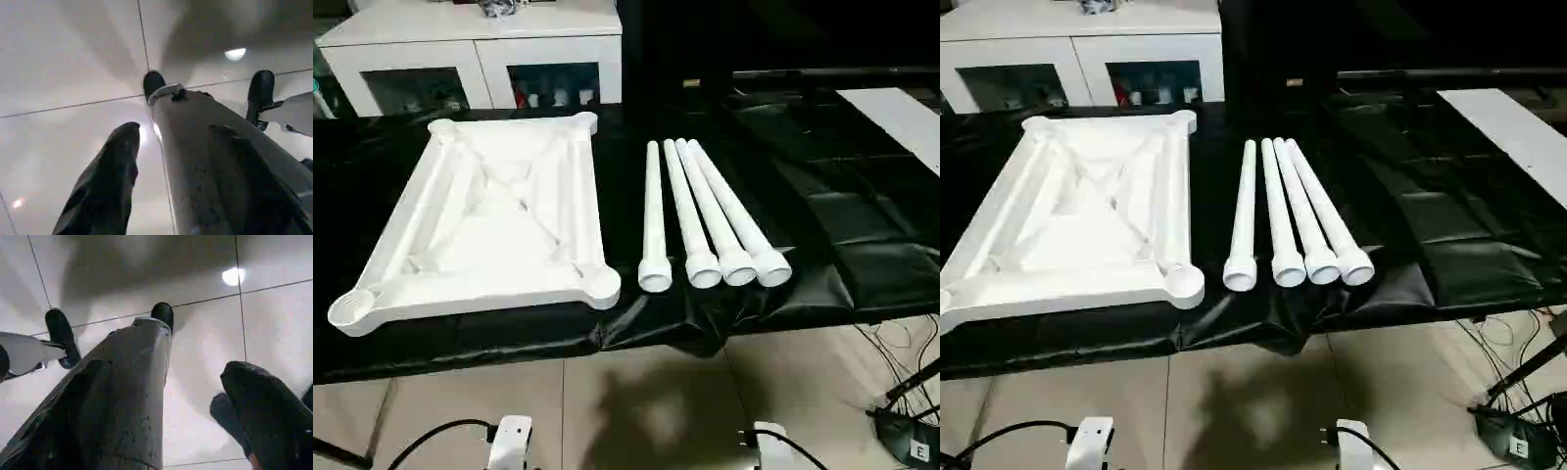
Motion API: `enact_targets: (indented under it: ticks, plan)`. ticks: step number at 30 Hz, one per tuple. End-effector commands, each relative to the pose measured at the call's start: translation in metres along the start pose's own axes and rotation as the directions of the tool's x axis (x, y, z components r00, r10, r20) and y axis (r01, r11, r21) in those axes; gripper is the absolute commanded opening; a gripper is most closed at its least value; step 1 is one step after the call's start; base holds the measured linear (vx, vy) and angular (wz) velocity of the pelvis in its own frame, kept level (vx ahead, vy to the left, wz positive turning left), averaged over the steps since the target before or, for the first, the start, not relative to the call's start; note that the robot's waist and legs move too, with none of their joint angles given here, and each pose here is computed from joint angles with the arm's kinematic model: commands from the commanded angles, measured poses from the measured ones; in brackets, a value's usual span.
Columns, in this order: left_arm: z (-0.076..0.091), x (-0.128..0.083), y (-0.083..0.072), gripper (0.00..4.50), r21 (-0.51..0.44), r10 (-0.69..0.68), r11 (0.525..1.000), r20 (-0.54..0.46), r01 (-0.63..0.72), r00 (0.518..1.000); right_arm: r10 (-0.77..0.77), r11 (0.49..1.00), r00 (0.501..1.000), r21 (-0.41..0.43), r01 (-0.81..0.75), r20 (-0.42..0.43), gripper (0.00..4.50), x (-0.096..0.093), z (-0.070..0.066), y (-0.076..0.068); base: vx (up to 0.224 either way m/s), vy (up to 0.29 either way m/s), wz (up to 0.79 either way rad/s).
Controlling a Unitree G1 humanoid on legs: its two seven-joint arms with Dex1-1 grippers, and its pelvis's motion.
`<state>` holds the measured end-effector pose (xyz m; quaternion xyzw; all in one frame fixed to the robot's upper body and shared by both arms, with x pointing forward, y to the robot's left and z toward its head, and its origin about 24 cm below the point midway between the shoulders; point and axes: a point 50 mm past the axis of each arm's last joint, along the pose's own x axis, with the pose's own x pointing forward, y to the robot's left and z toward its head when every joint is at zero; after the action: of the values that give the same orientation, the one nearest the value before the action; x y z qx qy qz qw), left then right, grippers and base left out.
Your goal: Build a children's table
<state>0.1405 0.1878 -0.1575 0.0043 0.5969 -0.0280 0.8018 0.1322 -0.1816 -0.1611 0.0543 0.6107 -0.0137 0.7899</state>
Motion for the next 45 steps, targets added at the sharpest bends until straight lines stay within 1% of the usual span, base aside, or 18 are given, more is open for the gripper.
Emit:
enact_targets:
  ticks: [1, 7, 13, 19, 21, 26, 28, 29, 31, 32, 35, 36, 37, 38, 39, 41, 44, 45]
  plan:
    - [-0.014, 0.001, -0.004, 2.55, -0.016, -0.017, 1.000, -0.048, 0.016, 0.999, 0.019, 1.000, 0.999, -0.004, -0.019, -0.039, 3.92, 0.001, -0.012, 0.005, 0.000, 0.000, 0.00]
    - [-0.013, 0.001, -0.004, 2.55, -0.022, -0.013, 1.000, -0.041, 0.012, 0.999, 0.019, 1.000, 0.999, -0.012, -0.019, -0.034, 3.92, 0.001, -0.011, 0.005, -0.145, 0.043, -0.05]
    - [-0.014, 0.001, -0.005, 2.55, -0.025, -0.010, 1.000, -0.036, 0.009, 0.999, 0.009, 1.000, 1.000, -0.025, -0.009, 0.001, 3.92, 0.001, -0.009, 0.004, 0.076, -0.051, 0.02]
    - [-0.011, 0.001, -0.004, 2.55, -0.025, 0.018, 1.000, 0.062, -0.016, 0.998, 0.004, 0.996, 0.991, -0.087, 0.008, 0.136, 3.92, 0.000, -0.001, 0.003, 0.000, 0.047, 0.10]
    - [-0.006, 0.000, -0.004, 2.55, 0.019, 0.024, 0.999, 0.159, -0.028, 0.987, 0.065, 0.995, 0.968, -0.089, -0.044, 0.241, 3.92, -0.001, 0.005, 0.007, 0.000, 0.000, 0.00]
    - [-0.004, -0.001, -0.004, 2.55, 0.034, 0.040, 0.998, 0.223, -0.048, 0.974, 0.095, 0.987, 0.946, -0.151, -0.050, 0.311, 3.92, -0.004, 0.009, 0.009, 0.000, 0.000, 0.00]
    - [0.025, -0.017, 0.021, 2.55, 0.040, 0.065, 0.995, 0.431, -0.091, 0.900, 0.200, 0.970, 0.828, -0.223, -0.093, 0.525, 3.92, -0.023, 0.057, 0.015, 0.000, 0.000, 0.00]
    - [0.034, -0.024, 0.025, 2.55, 0.045, 0.065, 0.994, 0.495, -0.101, 0.866, 0.234, 0.963, 0.783, -0.250, -0.104, 0.577, 3.92, -0.032, 0.068, 0.018, 0.000, 0.000, 0.00]
    - [0.048, -0.043, 0.024, 2.55, 0.052, 0.032, 0.995, 0.631, -0.084, 0.775, 0.269, 0.952, 0.714, -0.292, -0.094, 0.646, 3.92, -0.047, 0.074, 0.015, 0.000, 0.000, 0.00]
    - [0.056, -0.063, 0.020, 2.55, 0.049, 0.000, 0.997, 0.732, -0.053, 0.682, 0.288, 0.948, 0.651, -0.303, -0.092, 0.703, 3.92, -0.062, 0.078, 0.008, 0.000, 0.000, 0.00]
    - [0.065, -0.086, 0.018, 2.55, 0.059, -0.018, 0.997, 0.821, -0.054, 0.571, 0.336, 0.938, 0.550, -0.326, -0.119, 0.765, 3.92, -0.089, 0.085, 0.004, 0.000, 0.000, 0.00]
    - [0.068, -0.094, 0.017, 2.55, 0.062, -0.021, 0.996, 0.843, -0.058, 0.538, 0.361, 0.929, 0.518, -0.349, -0.125, 0.776, 3.92, -0.099, 0.088, 0.004, 0.000, 0.000, 0.00]
    - [0.068, -0.094, 0.017, 2.55, 0.062, -0.021, 0.996, 0.843, -0.058, 0.538, 0.361, 0.929, 0.518, -0.349, -0.125, 0.776, 3.92, -0.099, 0.088, 0.004, 0.000, 0.000, 0.00]
    - [0.074, -0.110, 0.011, 2.55, 0.099, -0.059, 0.993, 0.883, -0.060, 0.465, 0.442, 0.896, 0.441, -0.405, -0.181, 0.782, 3.92, -0.119, 0.093, 0.009, 0.000, 0.000, 0.00]
    - [0.074, -0.110, 0.011, 2.55, 0.099, -0.059, 0.993, 0.883, -0.060, 0.465, 0.442, 0.896, 0.441, -0.405, -0.181, 0.782, 3.92, -0.119, 0.093, 0.009, 0.000, 0.000, 0.00]
    - [0.088, -0.146, -0.002, 2.55, 0.172, -0.154, 0.985, 0.925, -0.021, 0.348, 0.609, 0.793, 0.326, -0.545, -0.271, 0.723, 3.92, -0.159, 0.094, 0.021, 0.000, 0.000, 0.00]
    - [0.096, -0.166, -0.011, 2.55, 0.208, -0.203, 0.978, 0.929, 0.018, 0.308, 0.649, 0.759, 0.280, -0.577, -0.300, 0.708, 3.92, -0.181, 0.098, 0.025, 0.000, 0.000, 0.00]
    - [0.105, -0.177, -0.015, 2.55, 0.226, -0.220, 0.974, 0.937, 0.012, 0.272, 0.640, 0.765, 0.251, -0.573, -0.294, 0.726, 3.92, -0.192, 0.107, 0.027, 0.000, 0.000, 0.00]
